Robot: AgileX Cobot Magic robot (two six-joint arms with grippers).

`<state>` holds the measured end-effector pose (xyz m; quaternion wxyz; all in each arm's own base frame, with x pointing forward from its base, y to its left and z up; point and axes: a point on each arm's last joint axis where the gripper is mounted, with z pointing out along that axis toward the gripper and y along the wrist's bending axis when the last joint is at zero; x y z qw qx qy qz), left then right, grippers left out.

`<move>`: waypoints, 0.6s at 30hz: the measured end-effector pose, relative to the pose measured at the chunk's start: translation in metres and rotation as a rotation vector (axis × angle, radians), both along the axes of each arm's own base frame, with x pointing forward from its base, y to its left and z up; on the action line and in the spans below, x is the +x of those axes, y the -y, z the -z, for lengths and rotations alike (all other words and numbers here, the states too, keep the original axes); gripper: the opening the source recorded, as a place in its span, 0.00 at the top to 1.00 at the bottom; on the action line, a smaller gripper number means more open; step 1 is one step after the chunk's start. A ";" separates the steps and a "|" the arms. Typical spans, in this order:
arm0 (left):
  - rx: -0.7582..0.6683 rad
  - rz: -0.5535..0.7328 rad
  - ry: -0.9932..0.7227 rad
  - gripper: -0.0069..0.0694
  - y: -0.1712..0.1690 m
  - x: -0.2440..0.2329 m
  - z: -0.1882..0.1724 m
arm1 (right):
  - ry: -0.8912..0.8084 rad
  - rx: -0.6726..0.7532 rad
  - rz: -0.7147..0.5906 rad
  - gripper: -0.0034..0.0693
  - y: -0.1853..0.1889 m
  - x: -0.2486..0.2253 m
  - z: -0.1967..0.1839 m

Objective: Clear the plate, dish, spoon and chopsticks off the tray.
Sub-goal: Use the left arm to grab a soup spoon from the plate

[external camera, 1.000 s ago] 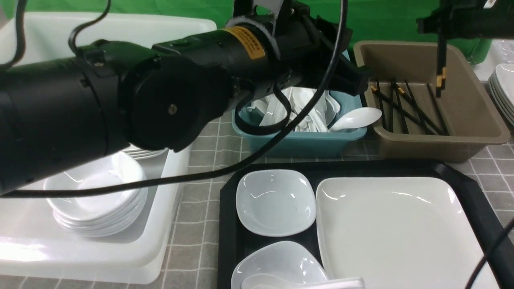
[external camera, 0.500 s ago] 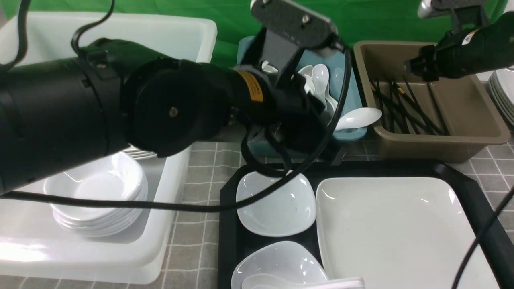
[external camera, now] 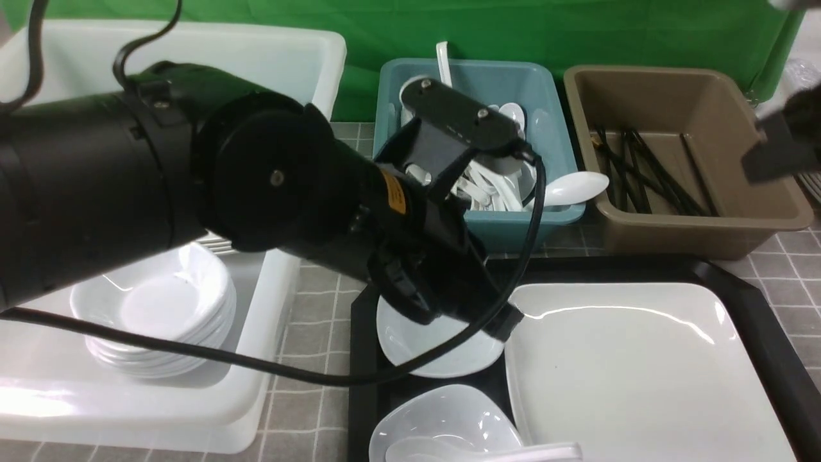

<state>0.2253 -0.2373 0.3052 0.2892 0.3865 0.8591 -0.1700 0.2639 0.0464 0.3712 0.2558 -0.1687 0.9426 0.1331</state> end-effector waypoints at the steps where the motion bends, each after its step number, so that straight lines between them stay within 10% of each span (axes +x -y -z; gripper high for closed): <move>1: 0.009 0.002 -0.009 0.91 -0.001 -0.001 0.001 | -0.004 0.012 -0.020 0.92 -0.001 -0.010 0.002; 10: 0.123 0.149 -0.024 0.77 0.013 -0.001 0.026 | -0.062 0.115 -0.108 0.92 -0.006 -0.108 0.047; 18: 0.265 0.297 -0.106 0.38 0.042 0.004 0.093 | 0.049 0.119 -0.100 0.92 -0.002 -0.157 0.058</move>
